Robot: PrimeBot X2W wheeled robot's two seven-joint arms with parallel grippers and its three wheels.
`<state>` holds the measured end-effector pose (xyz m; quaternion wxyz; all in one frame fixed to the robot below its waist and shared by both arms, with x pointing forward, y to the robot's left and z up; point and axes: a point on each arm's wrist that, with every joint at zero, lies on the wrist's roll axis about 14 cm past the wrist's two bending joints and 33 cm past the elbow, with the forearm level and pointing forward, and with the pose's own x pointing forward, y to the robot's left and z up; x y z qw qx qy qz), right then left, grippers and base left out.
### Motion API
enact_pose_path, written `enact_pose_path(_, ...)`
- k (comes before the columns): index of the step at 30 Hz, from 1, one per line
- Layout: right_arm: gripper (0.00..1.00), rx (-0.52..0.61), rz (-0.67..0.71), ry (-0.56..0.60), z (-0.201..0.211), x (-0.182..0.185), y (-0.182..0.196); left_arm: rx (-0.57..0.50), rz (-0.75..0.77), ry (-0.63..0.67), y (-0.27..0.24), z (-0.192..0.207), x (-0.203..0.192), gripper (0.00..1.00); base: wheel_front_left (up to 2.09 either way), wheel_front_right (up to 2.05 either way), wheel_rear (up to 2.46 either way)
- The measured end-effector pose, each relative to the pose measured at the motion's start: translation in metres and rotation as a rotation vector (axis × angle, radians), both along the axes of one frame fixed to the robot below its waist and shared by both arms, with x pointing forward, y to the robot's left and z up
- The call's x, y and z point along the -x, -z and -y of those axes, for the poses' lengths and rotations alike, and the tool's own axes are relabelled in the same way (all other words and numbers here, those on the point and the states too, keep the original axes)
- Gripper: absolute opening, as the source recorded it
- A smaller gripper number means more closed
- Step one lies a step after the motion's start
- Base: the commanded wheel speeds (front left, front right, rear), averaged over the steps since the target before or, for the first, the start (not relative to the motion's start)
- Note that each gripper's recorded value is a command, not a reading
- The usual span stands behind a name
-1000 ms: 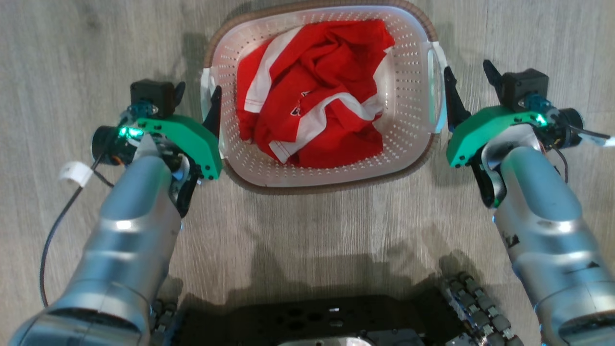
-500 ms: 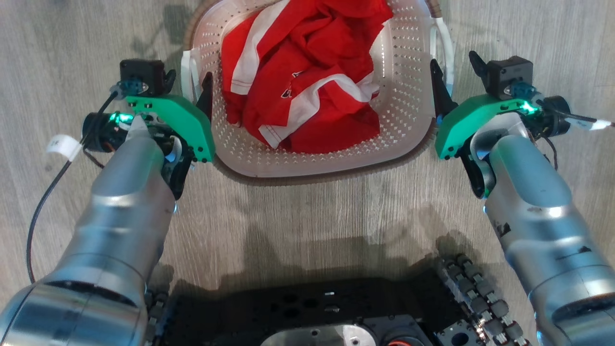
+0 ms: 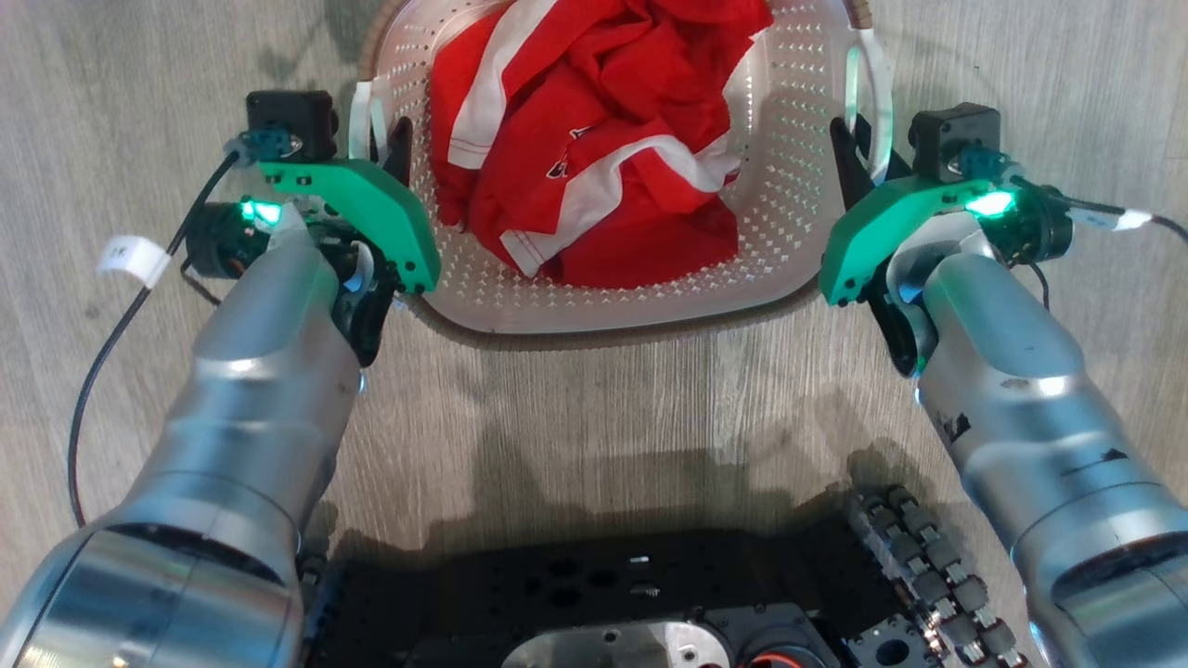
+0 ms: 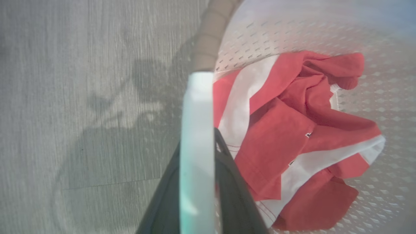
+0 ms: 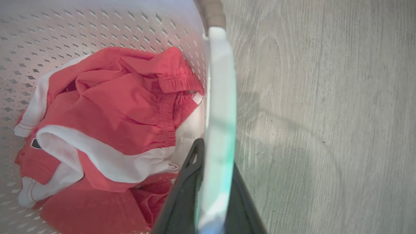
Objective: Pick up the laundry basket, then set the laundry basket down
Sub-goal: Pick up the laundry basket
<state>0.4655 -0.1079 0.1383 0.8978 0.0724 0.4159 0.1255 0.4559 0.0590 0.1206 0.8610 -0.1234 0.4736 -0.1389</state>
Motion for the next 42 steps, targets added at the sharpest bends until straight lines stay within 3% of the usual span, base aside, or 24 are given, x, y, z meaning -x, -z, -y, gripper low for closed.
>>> enact_pose_path(19, 0.00, -0.009, -0.024, -0.020, -0.007, -0.001, -0.015, 0.005, 0.004, -0.023, -0.024, -0.005, -0.008, 0.00, 0.00, 0.00, 0.00)
enact_pose_path(42, 0.00, 0.042, -0.125, -0.079, -0.005, 0.000, -0.102, 0.048, -0.081, -0.050, -0.112, -0.003, 0.008, 0.00, 0.00, 0.00, 0.00)
